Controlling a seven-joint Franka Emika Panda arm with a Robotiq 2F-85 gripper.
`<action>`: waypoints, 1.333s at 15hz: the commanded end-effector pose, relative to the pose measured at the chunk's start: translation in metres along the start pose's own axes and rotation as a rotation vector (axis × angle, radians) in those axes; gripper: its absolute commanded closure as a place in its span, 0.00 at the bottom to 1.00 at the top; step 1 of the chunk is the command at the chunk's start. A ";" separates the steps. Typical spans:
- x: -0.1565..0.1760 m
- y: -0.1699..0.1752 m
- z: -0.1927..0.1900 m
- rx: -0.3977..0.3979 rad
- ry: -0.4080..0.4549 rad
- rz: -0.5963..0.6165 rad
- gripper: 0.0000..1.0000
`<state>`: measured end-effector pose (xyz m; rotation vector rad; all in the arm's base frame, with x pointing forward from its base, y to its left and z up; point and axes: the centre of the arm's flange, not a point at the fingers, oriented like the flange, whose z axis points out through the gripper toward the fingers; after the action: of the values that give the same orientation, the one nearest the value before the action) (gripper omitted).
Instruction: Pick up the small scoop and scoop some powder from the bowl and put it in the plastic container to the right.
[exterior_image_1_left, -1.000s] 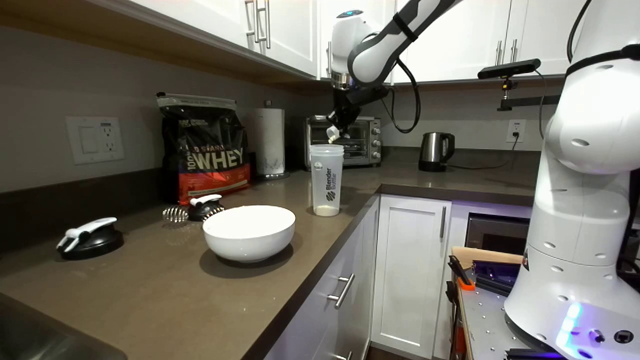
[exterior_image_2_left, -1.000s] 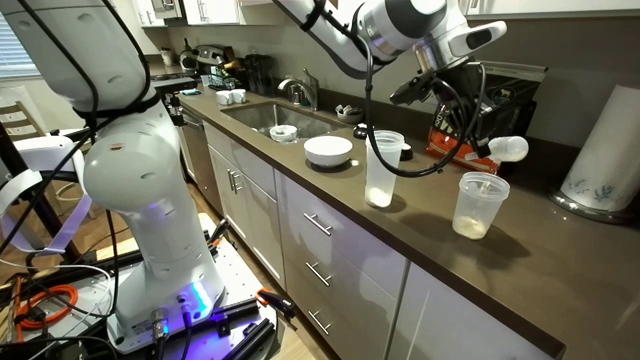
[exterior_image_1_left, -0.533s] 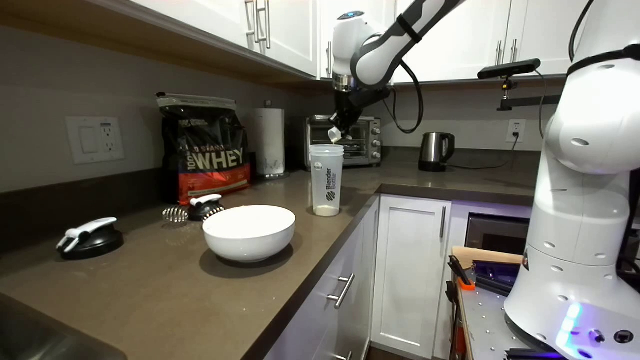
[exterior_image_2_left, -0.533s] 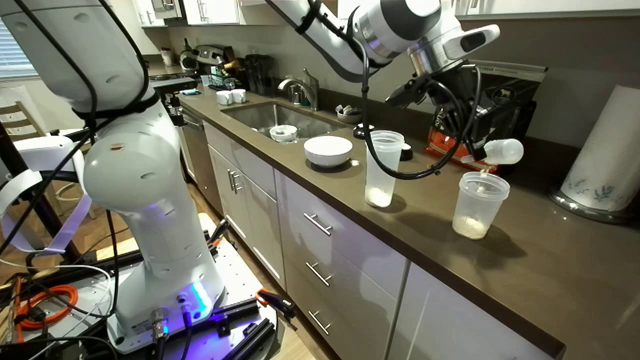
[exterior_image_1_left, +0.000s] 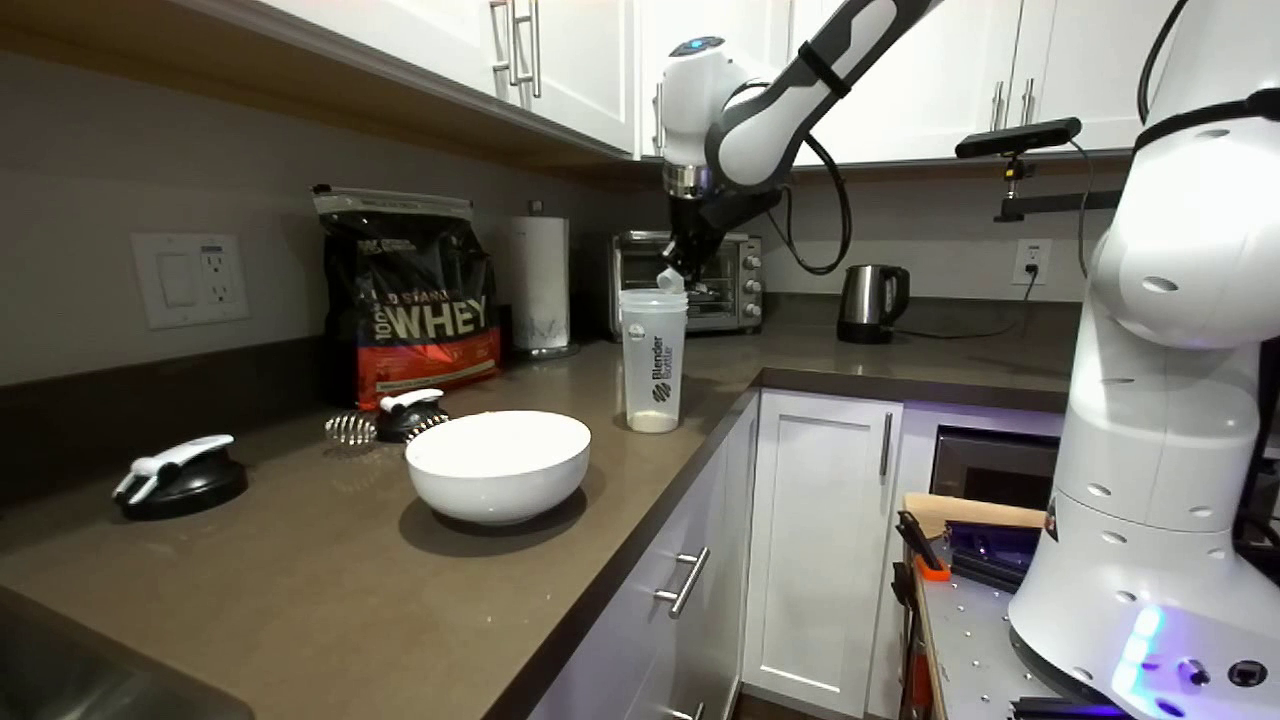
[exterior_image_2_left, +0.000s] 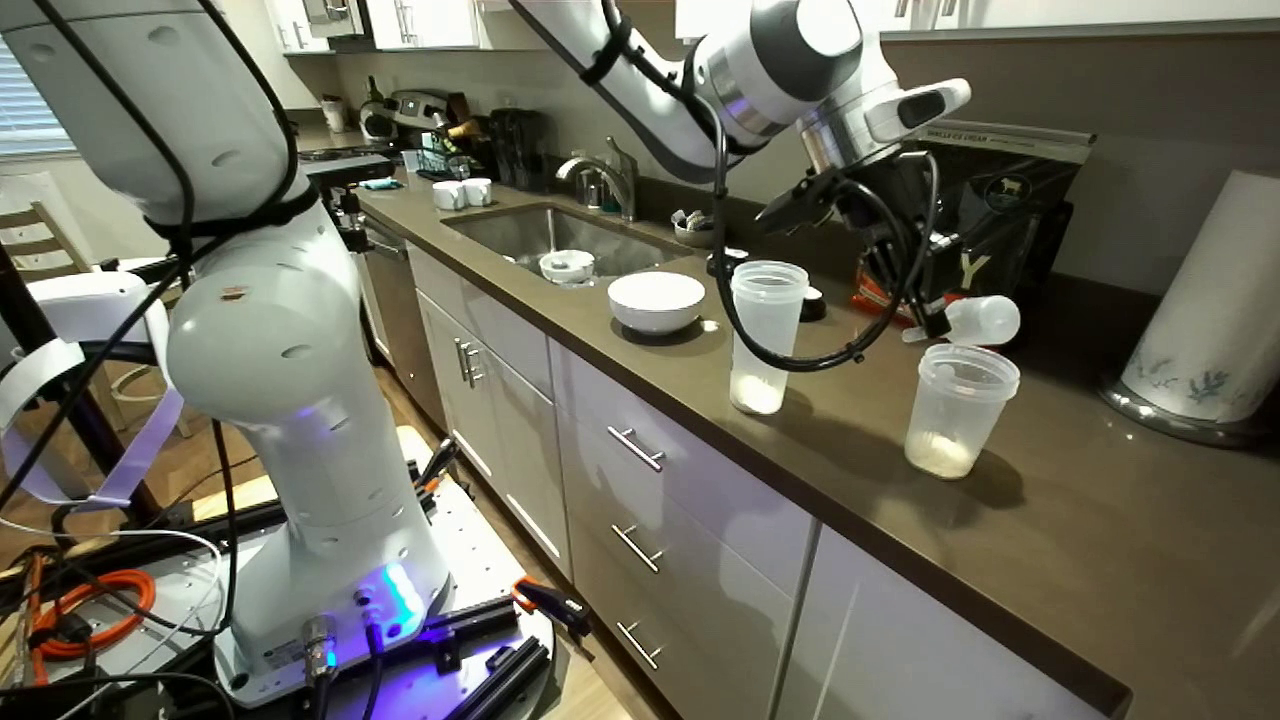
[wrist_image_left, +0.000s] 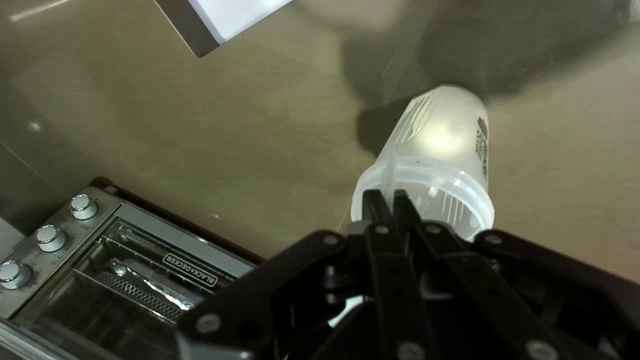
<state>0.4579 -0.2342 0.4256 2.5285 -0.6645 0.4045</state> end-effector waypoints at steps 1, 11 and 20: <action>-0.007 -0.008 0.002 -0.022 0.026 -0.008 0.97; -0.017 -0.017 0.002 -0.039 0.030 -0.037 0.97; -0.001 0.005 -0.023 0.051 0.007 0.094 0.97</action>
<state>0.4556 -0.2222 0.4289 2.5297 -0.7193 0.4365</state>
